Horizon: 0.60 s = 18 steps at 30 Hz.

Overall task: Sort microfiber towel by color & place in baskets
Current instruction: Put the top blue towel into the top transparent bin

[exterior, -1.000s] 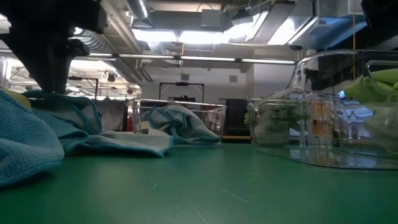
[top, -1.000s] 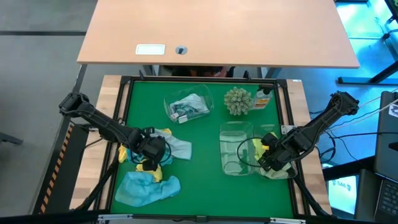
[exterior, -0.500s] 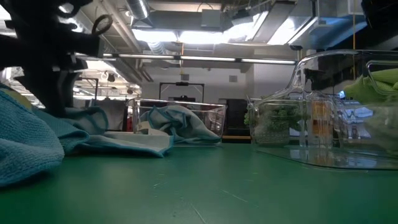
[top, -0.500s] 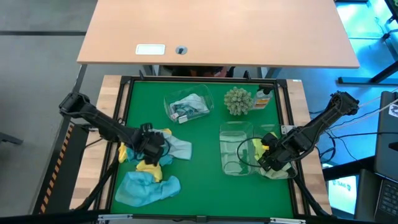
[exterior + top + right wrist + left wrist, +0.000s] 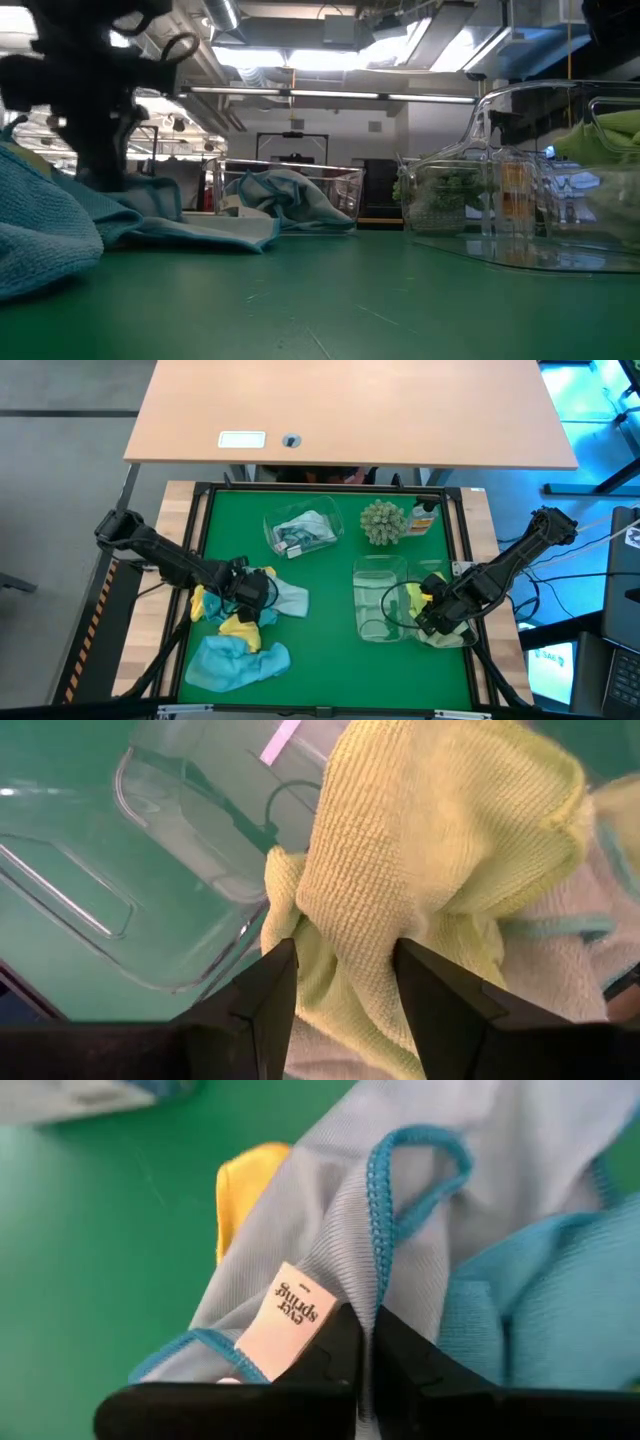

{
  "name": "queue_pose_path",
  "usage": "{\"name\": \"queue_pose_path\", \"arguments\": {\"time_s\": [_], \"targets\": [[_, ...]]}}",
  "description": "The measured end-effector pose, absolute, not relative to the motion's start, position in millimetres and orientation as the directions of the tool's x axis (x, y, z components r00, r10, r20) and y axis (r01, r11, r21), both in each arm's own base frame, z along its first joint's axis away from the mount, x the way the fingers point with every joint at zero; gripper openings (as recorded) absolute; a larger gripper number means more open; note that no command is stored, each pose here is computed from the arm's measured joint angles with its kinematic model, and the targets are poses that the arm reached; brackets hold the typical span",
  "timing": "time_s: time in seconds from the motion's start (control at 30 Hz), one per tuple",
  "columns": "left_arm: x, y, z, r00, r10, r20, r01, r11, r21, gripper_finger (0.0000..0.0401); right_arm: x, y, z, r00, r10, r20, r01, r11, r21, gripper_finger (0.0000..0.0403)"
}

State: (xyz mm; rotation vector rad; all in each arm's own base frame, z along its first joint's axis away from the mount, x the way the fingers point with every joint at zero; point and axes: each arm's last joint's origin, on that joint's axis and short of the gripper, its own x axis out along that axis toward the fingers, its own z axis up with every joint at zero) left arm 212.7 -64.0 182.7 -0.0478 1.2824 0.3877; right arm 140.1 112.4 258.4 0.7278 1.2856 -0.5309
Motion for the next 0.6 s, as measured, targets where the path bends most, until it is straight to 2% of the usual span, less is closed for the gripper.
{"name": "queue_pose_path", "arguments": {"time_s": [0.2,0.6], "targets": [[230,-64,222,0.277,0.234,-0.932,-0.260,0.952,0.162,0.0004,138,113,260,0.194,0.084,-0.977,0.715,0.670,0.199,0.0170],[265,-43,325,0.542,0.276,-0.794,-0.257,0.954,0.156,0.0002,138,111,261,0.225,0.057,-0.973,0.713,0.671,0.204,0.0170]]}}
